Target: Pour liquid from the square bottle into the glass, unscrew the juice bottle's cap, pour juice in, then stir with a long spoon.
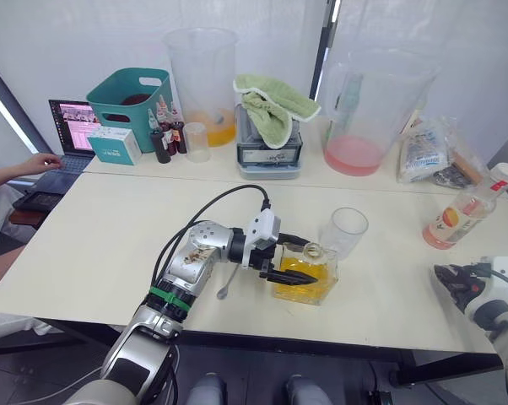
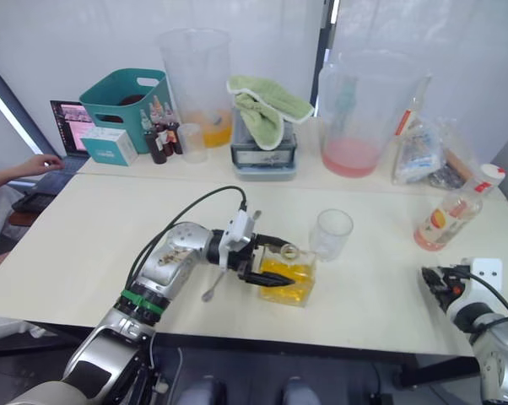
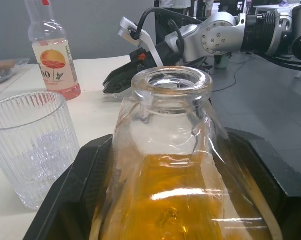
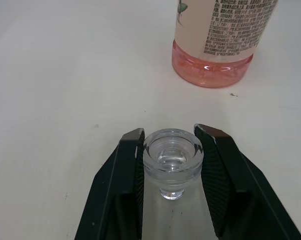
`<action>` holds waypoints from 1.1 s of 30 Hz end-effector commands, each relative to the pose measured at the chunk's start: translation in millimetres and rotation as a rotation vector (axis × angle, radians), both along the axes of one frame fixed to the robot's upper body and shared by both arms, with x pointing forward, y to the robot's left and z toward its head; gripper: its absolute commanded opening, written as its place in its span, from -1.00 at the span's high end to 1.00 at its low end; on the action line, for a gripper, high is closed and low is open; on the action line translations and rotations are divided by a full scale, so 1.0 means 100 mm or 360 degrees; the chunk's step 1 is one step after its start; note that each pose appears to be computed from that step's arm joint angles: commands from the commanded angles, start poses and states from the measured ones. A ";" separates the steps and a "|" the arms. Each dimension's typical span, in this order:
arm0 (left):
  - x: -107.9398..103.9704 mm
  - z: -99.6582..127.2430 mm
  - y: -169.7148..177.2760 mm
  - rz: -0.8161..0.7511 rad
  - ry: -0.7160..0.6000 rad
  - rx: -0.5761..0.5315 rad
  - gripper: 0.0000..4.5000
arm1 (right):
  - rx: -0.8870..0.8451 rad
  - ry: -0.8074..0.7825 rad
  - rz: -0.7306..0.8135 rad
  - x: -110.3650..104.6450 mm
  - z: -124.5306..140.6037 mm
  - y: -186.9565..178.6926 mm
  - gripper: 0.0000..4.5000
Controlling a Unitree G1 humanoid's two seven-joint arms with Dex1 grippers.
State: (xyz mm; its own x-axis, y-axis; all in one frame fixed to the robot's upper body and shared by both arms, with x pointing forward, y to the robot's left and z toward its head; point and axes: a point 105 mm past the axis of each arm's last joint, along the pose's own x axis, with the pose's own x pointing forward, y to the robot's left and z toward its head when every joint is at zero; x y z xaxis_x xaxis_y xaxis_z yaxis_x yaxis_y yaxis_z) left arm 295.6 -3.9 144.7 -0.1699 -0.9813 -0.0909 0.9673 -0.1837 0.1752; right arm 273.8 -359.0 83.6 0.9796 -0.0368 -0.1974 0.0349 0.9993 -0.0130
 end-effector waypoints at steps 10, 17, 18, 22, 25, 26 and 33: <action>-0.01 -0.14 0.05 -0.0009 0.0034 0.0098 -0.26 | -0.0118 -0.0437 0.0044 -0.09 0.62 0.15 -1.00; 0.04 0.01 0.15 0.0024 0.0003 0.0033 -0.26 | -0.0030 -0.0524 0.0426 -0.22 0.94 0.74 -1.00; 0.05 0.04 0.17 0.0032 -0.0001 0.0019 -0.26 | -0.0003 -0.0506 0.0519 -0.25 0.95 0.87 -1.00; 0.13 0.16 0.26 0.0085 -0.0022 -0.0026 -0.26 | 0.0093 -0.0385 0.0869 -0.37 0.91 1.30 -1.00; 0.19 0.27 0.35 0.0132 -0.0049 -0.0050 -0.26 | 0.0062 -0.0329 0.1018 -0.36 0.88 1.46 -1.00; 0.21 0.30 0.37 0.0144 -0.0069 -0.0048 -0.26 | 0.0049 -0.0322 0.1031 -0.35 0.87 1.47 -1.00; 0.49 0.62 0.48 0.0305 -0.0266 -0.0059 -0.26 | 0.0010 -0.0303 0.0966 -0.26 0.78 1.42 -1.00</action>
